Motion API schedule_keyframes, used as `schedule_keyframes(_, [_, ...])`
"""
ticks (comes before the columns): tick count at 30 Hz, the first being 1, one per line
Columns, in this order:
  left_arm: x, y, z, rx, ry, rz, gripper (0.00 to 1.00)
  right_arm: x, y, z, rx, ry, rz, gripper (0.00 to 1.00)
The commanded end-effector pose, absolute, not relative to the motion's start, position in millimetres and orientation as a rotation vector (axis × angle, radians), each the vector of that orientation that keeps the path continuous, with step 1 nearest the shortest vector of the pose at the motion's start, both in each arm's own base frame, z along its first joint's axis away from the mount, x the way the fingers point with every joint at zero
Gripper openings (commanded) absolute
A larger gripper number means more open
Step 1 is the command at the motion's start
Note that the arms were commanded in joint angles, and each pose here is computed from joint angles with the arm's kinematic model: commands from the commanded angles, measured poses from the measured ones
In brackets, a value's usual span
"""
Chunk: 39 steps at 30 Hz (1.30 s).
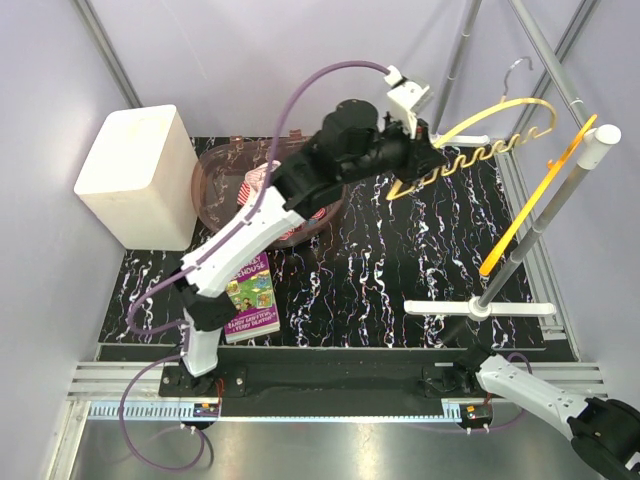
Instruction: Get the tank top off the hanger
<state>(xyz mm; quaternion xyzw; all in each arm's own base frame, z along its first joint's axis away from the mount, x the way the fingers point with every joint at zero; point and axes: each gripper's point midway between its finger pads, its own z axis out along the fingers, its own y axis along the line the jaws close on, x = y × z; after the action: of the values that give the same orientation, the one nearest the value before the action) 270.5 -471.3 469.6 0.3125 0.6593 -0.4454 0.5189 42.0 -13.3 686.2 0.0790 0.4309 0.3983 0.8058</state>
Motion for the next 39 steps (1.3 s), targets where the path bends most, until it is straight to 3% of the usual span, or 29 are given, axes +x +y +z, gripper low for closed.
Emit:
schedule_keyframes(1, [259,-485,560,0.702,1.194,-1.17,0.0,65,-7,655,0.193,1.058,0.785,0.9])
schedule_keyframes(12, [237,-520,544,0.719,1.193,-1.266,0.0,67,-7,637,0.219,1.128,0.788,0.9])
schedule_keyframes(23, [230,-525,492,0.786,1.355,-1.265,0.01,80,7,617,0.225,1.203,0.804,0.91])
schedule_keyframes(27, [226,-518,476,0.818,1.432,-1.243,0.24,87,21,610,0.201,1.24,0.824,0.91])
schedule_keyframes(28, [223,-507,486,0.809,1.42,-1.238,0.37,88,29,610,0.165,1.25,0.841,0.91])
schedule_keyframes(30, [228,-494,474,0.78,1.467,-1.187,0.48,96,47,608,0.11,1.283,0.858,0.91])
schedule_keyframes(31, [220,-471,499,0.751,1.422,-1.186,0.57,95,59,607,0.049,1.297,0.883,0.92])
schedule_keyframes(35, [217,-413,514,0.665,1.427,-1.079,0.76,109,110,592,-0.123,1.377,0.969,0.93])
schedule_keyframes(37, [218,-390,491,0.65,1.509,-1.034,0.82,111,143,585,-0.241,1.417,1.064,0.94])
schedule_keyframes(38, [203,-361,510,0.617,1.473,-1.049,0.99,118,157,572,-0.272,1.465,1.09,0.94])
schedule_keyframes(39, [202,-353,483,0.62,1.539,-1.024,0.99,125,173,568,-0.3,1.48,1.125,0.94])
